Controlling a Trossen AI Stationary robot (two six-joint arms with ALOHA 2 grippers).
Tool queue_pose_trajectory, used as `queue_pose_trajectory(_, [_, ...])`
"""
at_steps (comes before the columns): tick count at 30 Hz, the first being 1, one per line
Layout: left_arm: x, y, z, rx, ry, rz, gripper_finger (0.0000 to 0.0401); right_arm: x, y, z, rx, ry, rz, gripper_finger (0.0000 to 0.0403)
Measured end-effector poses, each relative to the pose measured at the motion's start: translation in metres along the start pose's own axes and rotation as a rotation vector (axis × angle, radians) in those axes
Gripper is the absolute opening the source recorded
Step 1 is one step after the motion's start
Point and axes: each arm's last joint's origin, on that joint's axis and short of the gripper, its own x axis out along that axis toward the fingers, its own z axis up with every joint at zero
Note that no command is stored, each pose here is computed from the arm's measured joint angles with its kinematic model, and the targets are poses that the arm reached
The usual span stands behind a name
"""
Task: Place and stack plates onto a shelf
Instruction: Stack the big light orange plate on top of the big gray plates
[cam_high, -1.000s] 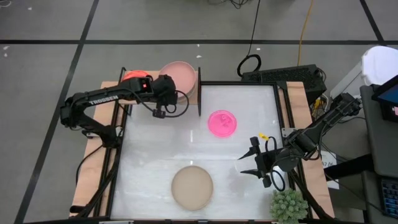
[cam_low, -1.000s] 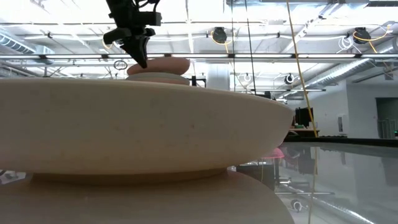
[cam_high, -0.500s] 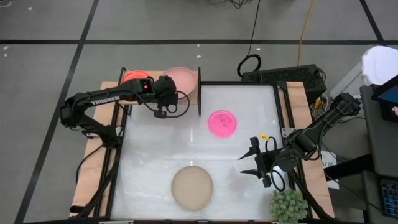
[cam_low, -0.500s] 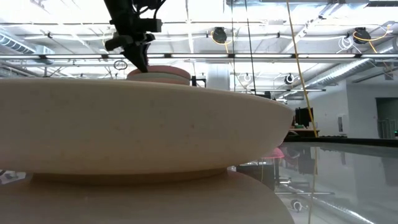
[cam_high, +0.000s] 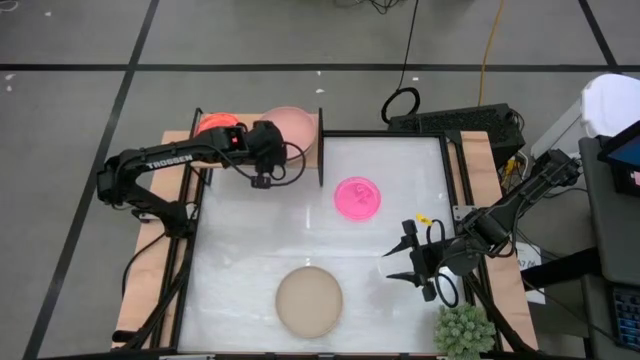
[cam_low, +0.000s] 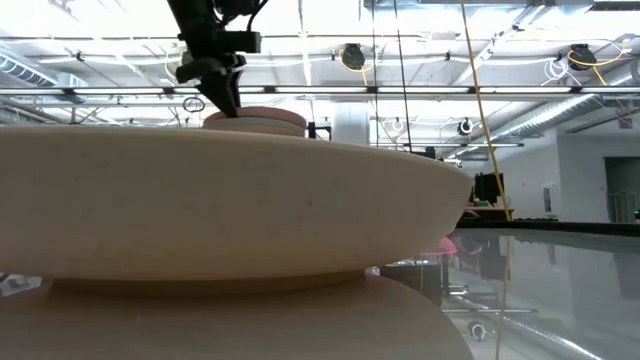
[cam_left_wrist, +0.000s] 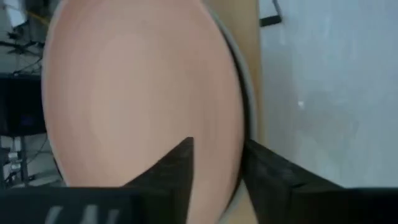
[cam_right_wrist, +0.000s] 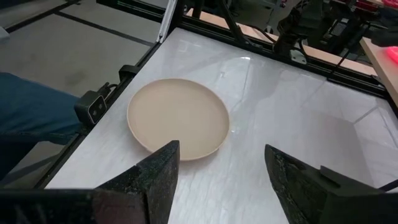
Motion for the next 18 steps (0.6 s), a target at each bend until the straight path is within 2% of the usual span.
queue_pose_trajectory(4, [-0.002,-0.003,0.006,-0.089,-0.022,0.041,0.0193,0.006,0.0,-0.012,-0.01,0.011,-0.065,0.0216])
queue_pose_trajectory(7, [-0.006,-0.011,0.012,-0.081,-0.022,0.072,0.0219,0.011,-0.002,-0.023,-0.029,0.038,-0.137,0.0216])
queue_pose_trajectory(14, [-0.015,-0.028,0.022,0.007,0.011,0.199,0.024,0.022,-0.015,-0.041,-0.011,0.079,-0.223,0.0216])
queue_pose_trajectory(18, [-0.021,-0.031,0.023,-0.022,0.019,0.26,0.0246,0.027,-0.022,-0.048,0.01,0.091,-0.255,0.0216])
